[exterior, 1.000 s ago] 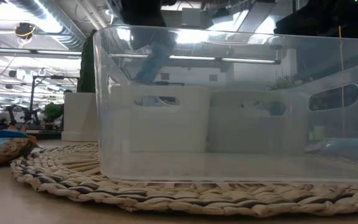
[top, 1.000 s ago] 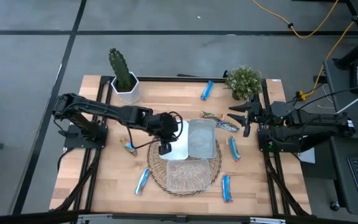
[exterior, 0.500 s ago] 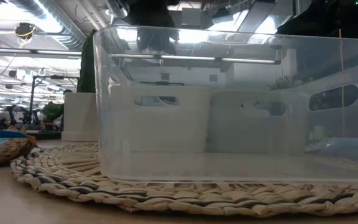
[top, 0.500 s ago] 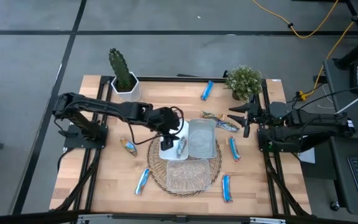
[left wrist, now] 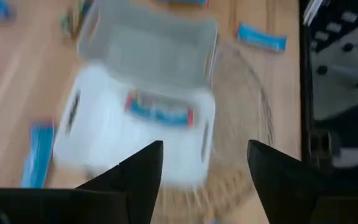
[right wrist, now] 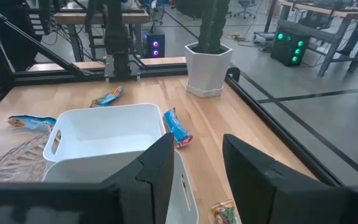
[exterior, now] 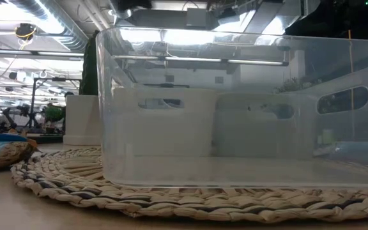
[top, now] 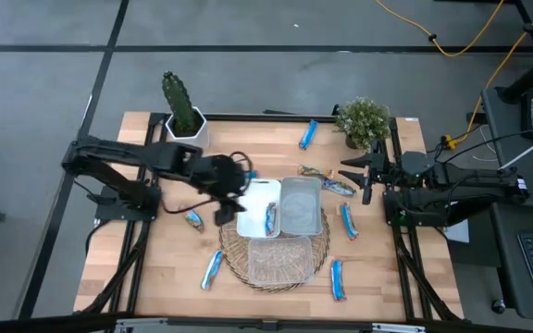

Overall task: Pick and place Granola Bars by type
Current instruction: Put the orange granola bar into the transparent bin

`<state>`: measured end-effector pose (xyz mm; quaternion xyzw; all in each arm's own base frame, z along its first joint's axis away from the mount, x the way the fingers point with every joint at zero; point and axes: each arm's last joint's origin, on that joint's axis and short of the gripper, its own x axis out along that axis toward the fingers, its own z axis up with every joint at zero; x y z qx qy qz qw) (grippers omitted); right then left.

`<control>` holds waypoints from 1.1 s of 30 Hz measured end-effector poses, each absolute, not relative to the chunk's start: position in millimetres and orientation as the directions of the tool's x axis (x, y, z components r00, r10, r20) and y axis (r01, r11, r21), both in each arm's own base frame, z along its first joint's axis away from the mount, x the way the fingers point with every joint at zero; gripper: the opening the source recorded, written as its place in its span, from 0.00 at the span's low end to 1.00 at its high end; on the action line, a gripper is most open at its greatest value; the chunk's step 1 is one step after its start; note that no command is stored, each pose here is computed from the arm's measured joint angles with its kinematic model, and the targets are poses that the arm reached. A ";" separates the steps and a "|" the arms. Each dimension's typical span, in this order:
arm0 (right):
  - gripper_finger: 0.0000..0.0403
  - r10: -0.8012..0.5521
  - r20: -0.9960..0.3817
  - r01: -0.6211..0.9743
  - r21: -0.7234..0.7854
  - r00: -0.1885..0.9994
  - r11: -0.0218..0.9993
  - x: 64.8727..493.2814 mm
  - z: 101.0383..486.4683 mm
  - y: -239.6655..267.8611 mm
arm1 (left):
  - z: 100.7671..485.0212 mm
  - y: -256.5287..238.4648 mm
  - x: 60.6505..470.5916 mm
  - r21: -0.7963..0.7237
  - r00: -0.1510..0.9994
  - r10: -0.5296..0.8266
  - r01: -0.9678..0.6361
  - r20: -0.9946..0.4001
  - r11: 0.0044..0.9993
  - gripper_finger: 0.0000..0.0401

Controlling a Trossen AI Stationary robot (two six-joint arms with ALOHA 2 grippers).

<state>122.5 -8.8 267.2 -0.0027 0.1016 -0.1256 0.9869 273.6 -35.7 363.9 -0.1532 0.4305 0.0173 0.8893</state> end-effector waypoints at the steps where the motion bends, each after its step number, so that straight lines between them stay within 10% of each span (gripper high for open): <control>1: 0.35 -0.248 -0.200 0.247 -0.031 0.948 0.968 122.6 267.2 -8.8 | 367.3 -37.5 262.7 -0.263 0.609 -0.105 -0.176 -0.786 0.949 0.55; 10: 0.35 -0.249 -0.201 0.248 -0.031 0.948 0.968 122.6 267.1 -8.9 | 395.0 -45.2 180.7 -0.323 0.547 -0.147 -0.239 -0.824 0.916 0.53; 17: 0.35 -0.249 -0.200 0.248 -0.031 0.948 0.968 122.5 267.2 -8.9 | 382.4 -41.5 168.6 -0.085 0.460 0.064 -0.297 -0.885 0.951 0.53; 33: 0.35 -0.250 -0.201 0.266 0.054 0.947 0.963 122.6 267.1 -8.9 | 225.6 -52.5 179.1 -0.118 0.238 -0.064 -0.219 -0.969 0.968 0.60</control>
